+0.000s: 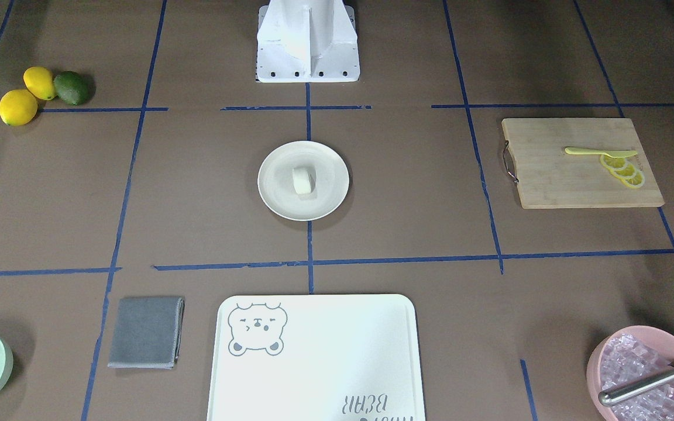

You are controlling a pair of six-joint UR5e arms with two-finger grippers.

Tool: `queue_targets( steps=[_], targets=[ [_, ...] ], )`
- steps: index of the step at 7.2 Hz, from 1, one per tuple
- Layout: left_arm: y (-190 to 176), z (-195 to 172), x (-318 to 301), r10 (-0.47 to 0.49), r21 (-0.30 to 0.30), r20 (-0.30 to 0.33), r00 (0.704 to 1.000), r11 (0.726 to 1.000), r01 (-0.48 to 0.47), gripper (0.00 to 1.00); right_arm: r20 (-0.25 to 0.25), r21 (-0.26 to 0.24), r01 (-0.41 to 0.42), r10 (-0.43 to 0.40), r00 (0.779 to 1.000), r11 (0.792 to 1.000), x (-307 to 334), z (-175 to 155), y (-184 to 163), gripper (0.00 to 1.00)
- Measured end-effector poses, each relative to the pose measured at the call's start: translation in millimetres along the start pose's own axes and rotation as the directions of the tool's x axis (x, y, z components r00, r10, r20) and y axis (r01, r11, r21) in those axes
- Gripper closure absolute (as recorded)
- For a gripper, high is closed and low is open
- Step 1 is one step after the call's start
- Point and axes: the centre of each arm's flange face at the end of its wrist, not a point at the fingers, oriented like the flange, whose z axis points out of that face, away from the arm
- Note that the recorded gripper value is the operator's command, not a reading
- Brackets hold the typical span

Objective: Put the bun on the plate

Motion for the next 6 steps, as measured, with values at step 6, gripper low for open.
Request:
queue_targets(
  steps=[6],
  targets=[
    [-3, 16, -14, -0.04, 0.034, 0.008, 0.999, 0.999, 0.04, 0.0, 0.0, 0.005, 0.006, -0.006, 1.0, 1.0, -2, -2, -3, 0.0]
  ],
)
